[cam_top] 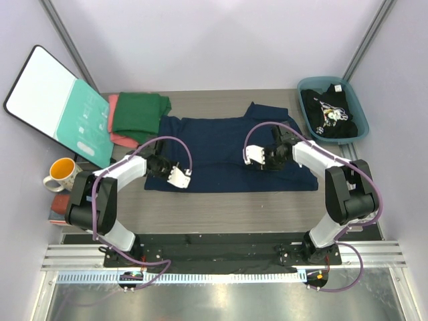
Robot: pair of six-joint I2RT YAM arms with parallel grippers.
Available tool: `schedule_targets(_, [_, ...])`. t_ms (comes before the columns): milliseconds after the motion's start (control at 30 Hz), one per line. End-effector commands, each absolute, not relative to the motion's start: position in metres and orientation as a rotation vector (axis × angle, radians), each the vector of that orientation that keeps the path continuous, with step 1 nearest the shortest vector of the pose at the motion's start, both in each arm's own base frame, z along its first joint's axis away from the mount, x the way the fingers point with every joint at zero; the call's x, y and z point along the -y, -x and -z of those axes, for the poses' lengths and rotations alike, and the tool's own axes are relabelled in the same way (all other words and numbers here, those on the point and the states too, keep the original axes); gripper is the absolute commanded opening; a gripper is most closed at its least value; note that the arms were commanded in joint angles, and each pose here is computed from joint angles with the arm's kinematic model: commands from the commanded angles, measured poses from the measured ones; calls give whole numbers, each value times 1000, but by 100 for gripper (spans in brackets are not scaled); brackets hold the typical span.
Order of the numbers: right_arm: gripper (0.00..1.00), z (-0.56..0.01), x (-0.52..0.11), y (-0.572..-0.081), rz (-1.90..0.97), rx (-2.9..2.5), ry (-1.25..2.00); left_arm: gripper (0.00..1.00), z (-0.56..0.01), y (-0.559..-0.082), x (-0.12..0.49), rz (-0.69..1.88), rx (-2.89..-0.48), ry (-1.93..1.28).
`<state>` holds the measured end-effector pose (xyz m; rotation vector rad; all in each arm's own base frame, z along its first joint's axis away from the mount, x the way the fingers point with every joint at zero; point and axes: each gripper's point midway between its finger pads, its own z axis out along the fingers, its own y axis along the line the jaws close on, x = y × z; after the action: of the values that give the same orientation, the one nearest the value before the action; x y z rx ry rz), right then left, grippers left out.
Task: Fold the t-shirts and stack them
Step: Fold the flattened tshirt in 1/3 of the way
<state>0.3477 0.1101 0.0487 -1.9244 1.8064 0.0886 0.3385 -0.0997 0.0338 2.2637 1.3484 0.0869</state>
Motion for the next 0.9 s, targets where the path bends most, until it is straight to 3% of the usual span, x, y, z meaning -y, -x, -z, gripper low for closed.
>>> schedule_targets(0, [38, -43, -127, -337, -147, -1777, 1946, 26, -42, -352, 106, -119, -1333, -2237])
schedule_targets(333, [33, -29, -131, -332, -156, -1789, 1981, 26, -38, -350, 110, -97, -1336, -2233])
schedule_targets(400, [28, -24, -128, -332, -137, -1802, 1982, 26, -35, -349, 111, -92, -1335, -2238])
schedule_targets(533, [8, -21, -124, -340, -79, -1801, 1969, 25, -34, -347, 113, -82, -1334, -2235])
schedule_targets(633, [1, -24, -123, -346, -52, -1800, 1963, 25, -33, -346, 114, -77, -1337, -2235])
schedule_targets(867, [1, -57, -124, -367, 20, -1786, 1933, 25, -31, -345, 117, -69, -1336, -2237])
